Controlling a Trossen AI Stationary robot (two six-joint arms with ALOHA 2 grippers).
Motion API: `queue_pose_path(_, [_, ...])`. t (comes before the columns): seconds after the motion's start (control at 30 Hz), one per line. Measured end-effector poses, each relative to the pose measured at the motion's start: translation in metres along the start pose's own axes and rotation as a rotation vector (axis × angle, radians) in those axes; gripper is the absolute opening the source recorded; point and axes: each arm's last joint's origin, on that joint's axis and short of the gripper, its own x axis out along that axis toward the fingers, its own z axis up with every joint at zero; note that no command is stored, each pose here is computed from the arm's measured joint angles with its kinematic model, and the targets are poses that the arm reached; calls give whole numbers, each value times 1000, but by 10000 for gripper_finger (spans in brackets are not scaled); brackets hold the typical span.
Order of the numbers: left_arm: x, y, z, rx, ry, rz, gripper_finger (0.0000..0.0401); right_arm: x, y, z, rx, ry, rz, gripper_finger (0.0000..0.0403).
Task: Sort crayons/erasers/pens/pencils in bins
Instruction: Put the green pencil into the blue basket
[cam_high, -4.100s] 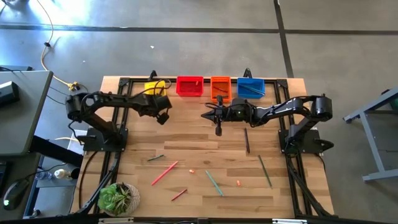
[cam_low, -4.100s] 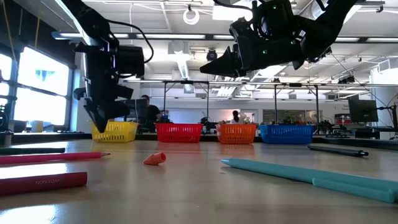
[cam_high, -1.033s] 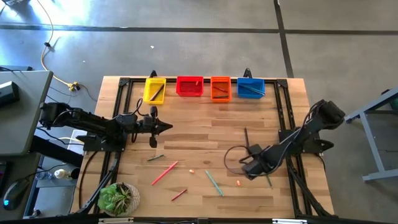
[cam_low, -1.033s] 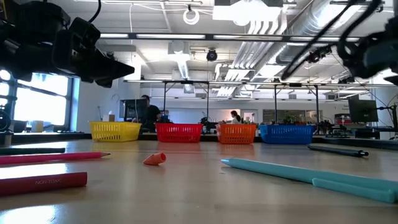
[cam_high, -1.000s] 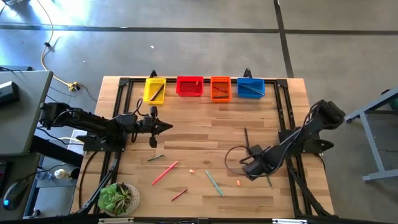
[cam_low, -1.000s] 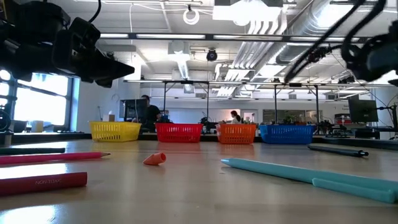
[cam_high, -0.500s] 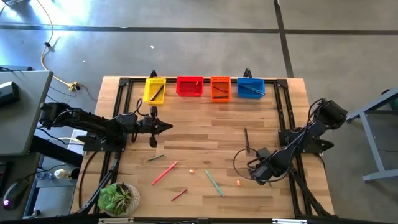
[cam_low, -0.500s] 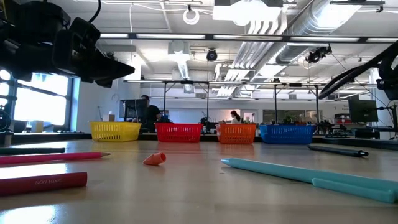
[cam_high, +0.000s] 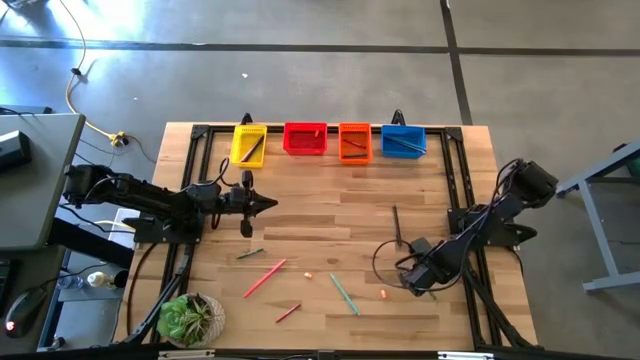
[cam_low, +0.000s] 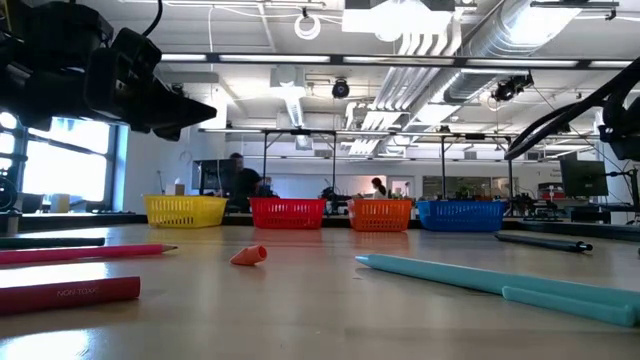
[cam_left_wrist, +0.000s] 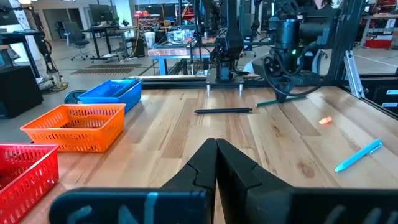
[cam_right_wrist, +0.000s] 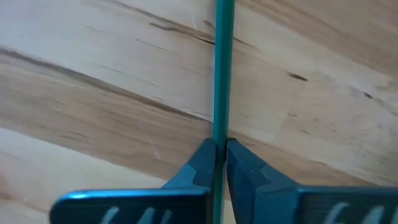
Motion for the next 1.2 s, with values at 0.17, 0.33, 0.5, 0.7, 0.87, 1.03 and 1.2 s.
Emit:
queue_pose_path(0.17, [0,0,0,0,0,0,0,-15,14,8,-45,-45,20,6])
queue_pose_path(0.33, [0,0,0,0,0,0,0,-34,33,24,-85,-113,86,8])
queue_pose_path(0.5, [0,0,0,0,0,0,0,-58,51,50,-157,-190,129,8])
queue_pose_path(0.7, [0,0,0,0,2,0,0,-101,64,96,-281,-308,99,8])
queue_pose_path(0.87, [0,0,0,-1,2,0,0,-137,59,149,-406,-409,12,8])
queue_pose_path(1.03, [0,0,0,-3,3,0,0,-160,41,207,-504,-421,-92,9])
queue_pose_path(1.2, [0,0,-1,-11,8,0,0,-168,17,266,-561,-366,-248,9])
